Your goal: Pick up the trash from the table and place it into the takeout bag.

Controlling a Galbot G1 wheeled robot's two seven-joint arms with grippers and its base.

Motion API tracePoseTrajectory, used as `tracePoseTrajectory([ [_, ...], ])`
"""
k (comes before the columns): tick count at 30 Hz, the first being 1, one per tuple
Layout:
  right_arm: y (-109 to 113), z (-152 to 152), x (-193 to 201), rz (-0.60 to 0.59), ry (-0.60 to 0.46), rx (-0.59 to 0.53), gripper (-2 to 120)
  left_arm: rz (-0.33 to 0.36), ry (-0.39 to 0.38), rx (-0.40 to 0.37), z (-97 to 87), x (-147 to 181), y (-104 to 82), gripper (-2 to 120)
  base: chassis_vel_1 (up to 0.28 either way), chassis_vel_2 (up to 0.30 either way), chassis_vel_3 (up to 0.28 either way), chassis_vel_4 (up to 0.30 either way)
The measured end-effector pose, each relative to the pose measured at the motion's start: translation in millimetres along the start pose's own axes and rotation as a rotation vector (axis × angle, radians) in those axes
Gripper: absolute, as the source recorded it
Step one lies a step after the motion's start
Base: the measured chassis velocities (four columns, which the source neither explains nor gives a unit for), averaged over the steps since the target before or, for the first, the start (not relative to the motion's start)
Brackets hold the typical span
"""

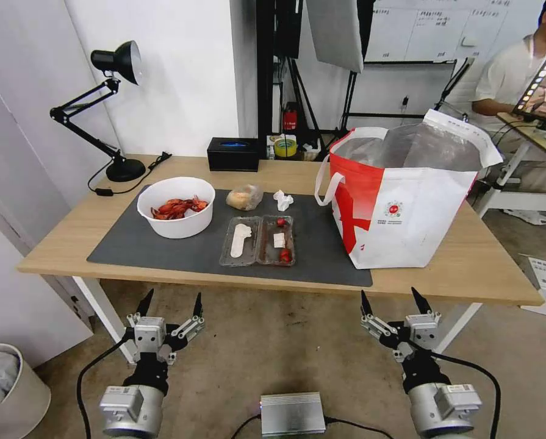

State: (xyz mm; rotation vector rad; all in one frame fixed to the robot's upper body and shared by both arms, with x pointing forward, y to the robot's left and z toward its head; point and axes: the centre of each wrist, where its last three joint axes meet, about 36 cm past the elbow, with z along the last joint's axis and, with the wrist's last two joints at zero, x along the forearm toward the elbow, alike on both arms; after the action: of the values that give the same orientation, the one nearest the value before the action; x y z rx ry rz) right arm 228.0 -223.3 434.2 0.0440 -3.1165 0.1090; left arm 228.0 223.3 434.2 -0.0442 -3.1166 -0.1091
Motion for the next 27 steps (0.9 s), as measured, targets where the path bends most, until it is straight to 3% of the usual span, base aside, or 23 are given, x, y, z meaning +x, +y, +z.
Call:
tracePoseTrajectory([
  [22,0.0,0.0,0.0,0.0,0.0,0.0,100,0.0,0.0,0.0,0.0,0.0,0.0,100,0.0,0.0,0.0,0.0],
  [27,-1.7,-2.3,-4.6,-0.019,0.034,-0.006,100,-0.014,0.038,0.042,-1.1,-6.1,-0.1,100,0.0,0.0,0.0,0.0],
])
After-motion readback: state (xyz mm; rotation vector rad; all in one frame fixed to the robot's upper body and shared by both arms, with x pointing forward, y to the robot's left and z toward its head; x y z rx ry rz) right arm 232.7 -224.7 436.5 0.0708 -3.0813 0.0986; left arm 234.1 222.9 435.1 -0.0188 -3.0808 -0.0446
